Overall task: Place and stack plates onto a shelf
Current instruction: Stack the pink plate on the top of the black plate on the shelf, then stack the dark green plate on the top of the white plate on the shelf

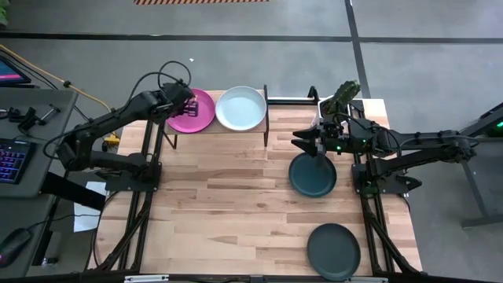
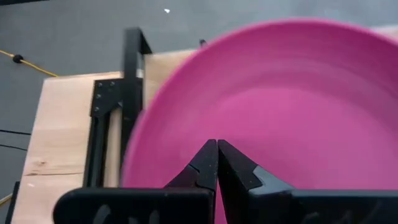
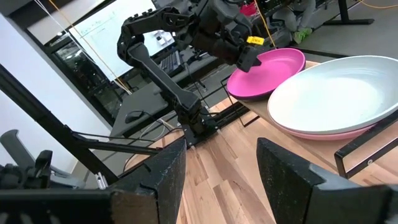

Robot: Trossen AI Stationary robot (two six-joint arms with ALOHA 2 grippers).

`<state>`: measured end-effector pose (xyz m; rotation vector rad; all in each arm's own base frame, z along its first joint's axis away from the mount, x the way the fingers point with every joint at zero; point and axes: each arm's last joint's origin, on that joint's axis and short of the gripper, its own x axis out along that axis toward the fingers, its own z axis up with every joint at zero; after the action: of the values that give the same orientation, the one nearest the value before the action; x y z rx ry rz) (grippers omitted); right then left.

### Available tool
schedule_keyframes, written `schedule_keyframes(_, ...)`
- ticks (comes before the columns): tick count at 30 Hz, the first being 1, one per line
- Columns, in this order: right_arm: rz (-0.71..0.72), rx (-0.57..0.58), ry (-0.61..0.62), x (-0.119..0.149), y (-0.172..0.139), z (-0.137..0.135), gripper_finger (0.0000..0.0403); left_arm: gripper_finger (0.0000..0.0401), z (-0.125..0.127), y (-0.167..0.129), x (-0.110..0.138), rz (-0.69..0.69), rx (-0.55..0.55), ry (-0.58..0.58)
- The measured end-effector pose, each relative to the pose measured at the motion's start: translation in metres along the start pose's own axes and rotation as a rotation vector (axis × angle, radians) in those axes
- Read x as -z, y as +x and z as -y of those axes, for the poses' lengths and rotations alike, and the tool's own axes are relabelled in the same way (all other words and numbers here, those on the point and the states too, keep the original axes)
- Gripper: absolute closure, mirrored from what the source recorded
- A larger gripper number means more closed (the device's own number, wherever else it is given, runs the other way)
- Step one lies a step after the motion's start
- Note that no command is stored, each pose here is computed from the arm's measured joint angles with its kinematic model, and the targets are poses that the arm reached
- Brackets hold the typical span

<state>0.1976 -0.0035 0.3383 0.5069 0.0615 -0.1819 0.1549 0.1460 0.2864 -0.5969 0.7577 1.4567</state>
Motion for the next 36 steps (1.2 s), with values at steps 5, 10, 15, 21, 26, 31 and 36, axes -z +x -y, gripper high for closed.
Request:
schedule_keyframes(5, 0.0, 0.0, 0.002, 0.0, 0.0, 0.0, 0.0224, 0.0401, 0.012, 0.005, 0.005, -0.029, 0.008, 0.036)
schedule_keyframes(10, 0.0, 0.0, 0.0, 0.0, 0.0, 0.0, 0.0224, 0.0401, 0.02, 0.009, 0.008, -0.035, 0.0, 0.046)
schedule_keyframes(15, 0.0, 0.0, 0.0, 0.0, 0.0, 0.0, 0.0224, 0.0401, 0.026, 0.011, 0.01, -0.037, 0.001, 0.039)
schedule_keyframes(21, 0.0, 0.0, 0.001, 0.0, 0.0, 0.0, 0.0224, 0.0401, 0.021, 0.004, 0.009, -0.019, 0.021, 0.023)
schedule_keyframes(26, 0.0, 0.0, 0.001, 0.0, 0.0, 0.0, 0.0224, 0.0401, 0.005, -0.012, 0.001, 0.043, 0.05, -0.028)
schedule_keyframes(31, -0.001, -0.001, 0.002, 0.0, 0.0, 0.0, 0.0224, 0.0401, -0.012, -0.034, 0.0, 0.112, 0.11, -0.067)
schedule_keyframes(36, 0.006, 0.01, 0.002, 0.0, 0.0, 0.0, 0.0224, 0.0401, -0.02, -0.063, 0.004, 0.222, 0.308, -0.021)
